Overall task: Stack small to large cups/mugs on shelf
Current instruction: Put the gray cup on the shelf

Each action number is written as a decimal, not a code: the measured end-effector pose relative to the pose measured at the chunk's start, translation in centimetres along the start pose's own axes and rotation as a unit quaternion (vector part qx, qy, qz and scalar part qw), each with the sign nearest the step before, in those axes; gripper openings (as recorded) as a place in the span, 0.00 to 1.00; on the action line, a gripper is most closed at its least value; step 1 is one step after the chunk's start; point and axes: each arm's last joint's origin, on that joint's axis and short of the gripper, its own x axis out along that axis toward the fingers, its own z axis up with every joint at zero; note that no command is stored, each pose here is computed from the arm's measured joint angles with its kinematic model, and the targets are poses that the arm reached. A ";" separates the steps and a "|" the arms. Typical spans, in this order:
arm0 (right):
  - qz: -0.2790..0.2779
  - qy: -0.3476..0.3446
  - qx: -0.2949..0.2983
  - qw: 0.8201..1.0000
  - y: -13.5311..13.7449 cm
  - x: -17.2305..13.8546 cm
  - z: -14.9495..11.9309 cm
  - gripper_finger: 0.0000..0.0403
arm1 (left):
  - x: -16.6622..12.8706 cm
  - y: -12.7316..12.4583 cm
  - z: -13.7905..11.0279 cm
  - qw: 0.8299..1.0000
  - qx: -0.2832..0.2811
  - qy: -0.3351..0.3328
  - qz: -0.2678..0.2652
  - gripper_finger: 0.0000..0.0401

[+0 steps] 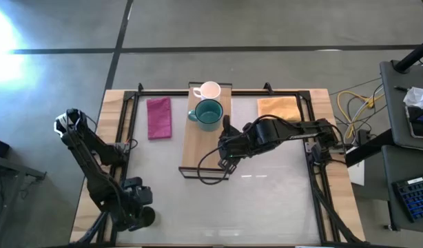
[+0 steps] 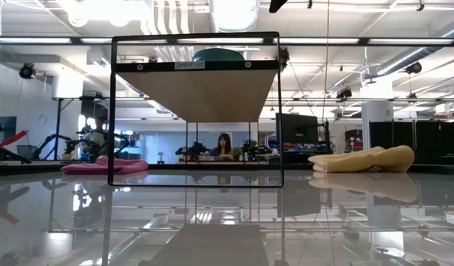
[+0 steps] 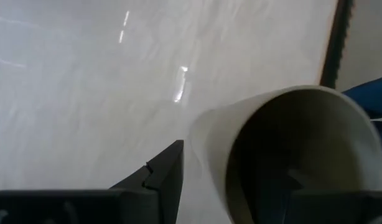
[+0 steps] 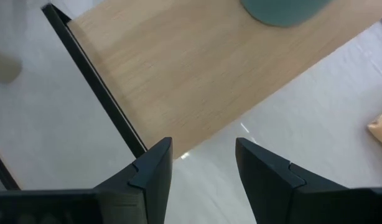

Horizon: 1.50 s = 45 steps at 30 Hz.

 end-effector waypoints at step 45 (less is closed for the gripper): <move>-0.002 -0.093 0.102 0.990 1.9 -0.2 -4.4 0.05 | -12.8 9.5 21.0 0.974 -0.001 -0.205 0.093 0.00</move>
